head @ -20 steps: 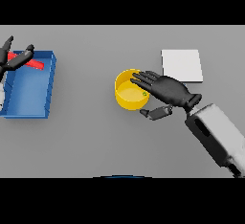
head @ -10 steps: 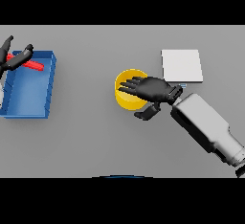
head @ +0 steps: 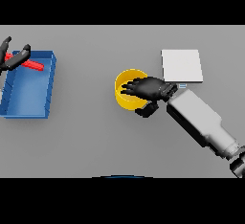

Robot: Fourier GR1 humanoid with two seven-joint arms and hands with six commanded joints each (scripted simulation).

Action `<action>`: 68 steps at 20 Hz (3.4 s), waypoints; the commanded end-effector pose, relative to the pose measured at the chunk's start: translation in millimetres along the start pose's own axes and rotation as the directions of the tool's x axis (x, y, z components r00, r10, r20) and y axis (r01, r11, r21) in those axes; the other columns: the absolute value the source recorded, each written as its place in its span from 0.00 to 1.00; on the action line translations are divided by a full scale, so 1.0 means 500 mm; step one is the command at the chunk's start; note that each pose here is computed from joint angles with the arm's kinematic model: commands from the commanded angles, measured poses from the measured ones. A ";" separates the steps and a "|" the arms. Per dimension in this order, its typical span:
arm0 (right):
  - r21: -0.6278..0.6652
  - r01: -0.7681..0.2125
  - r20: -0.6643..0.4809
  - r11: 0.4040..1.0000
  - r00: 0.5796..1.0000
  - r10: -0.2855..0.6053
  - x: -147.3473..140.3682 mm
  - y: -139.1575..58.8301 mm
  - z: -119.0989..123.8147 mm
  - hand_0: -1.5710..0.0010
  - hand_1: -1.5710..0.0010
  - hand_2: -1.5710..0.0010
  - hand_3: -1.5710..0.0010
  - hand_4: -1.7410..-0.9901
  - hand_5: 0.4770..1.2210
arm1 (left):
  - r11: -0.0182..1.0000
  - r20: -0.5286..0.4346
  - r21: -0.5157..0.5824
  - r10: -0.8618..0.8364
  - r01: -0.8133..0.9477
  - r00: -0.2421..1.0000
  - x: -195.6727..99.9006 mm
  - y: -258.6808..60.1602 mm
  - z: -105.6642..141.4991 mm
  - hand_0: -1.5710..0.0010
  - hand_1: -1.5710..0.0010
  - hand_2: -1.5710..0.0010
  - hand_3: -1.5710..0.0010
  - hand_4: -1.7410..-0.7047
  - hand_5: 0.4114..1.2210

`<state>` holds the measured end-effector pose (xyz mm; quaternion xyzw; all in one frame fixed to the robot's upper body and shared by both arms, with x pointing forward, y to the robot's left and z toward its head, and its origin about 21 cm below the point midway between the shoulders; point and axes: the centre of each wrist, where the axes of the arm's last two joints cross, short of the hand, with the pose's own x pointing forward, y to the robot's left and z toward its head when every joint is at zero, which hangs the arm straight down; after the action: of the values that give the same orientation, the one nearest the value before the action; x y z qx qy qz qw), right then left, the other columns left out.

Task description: Pick up the red beaker and tilt it to pour out 1 green nut into yellow bowl. Pick up the yellow bowl and place it on the metallic measuring scale.

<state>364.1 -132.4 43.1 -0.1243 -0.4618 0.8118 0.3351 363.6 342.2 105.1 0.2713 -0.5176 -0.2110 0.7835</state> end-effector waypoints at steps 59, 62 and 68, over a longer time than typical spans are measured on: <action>-0.217 0.142 -0.430 0.966 0.874 -0.225 -0.239 -0.017 0.153 0.00 0.00 0.12 0.10 0.00 1.00 | 1.000 -0.025 -0.015 0.026 -0.026 0.999 0.026 -0.005 0.018 1.00 1.00 1.00 1.00 0.87 0.47; -0.216 0.150 -0.432 0.965 0.871 -0.232 -0.244 -0.020 0.158 0.00 0.05 0.09 0.21 0.00 1.00 | 1.000 -0.023 -0.021 0.022 -0.023 0.999 0.023 -0.010 0.018 1.00 1.00 1.00 1.00 0.87 0.45; -0.225 0.230 -0.431 0.947 0.848 -0.308 -0.245 -0.019 0.160 0.52 0.57 0.63 0.70 0.30 0.60 | 0.999 -0.029 -0.025 0.041 -0.042 0.999 0.027 0.000 0.016 1.00 1.00 1.00 1.00 0.87 0.44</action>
<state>418.4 -263.0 81.4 -0.2743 -0.4473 0.6627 0.5344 361.2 332.4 117.3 0.2535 -0.5090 -0.1976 0.7985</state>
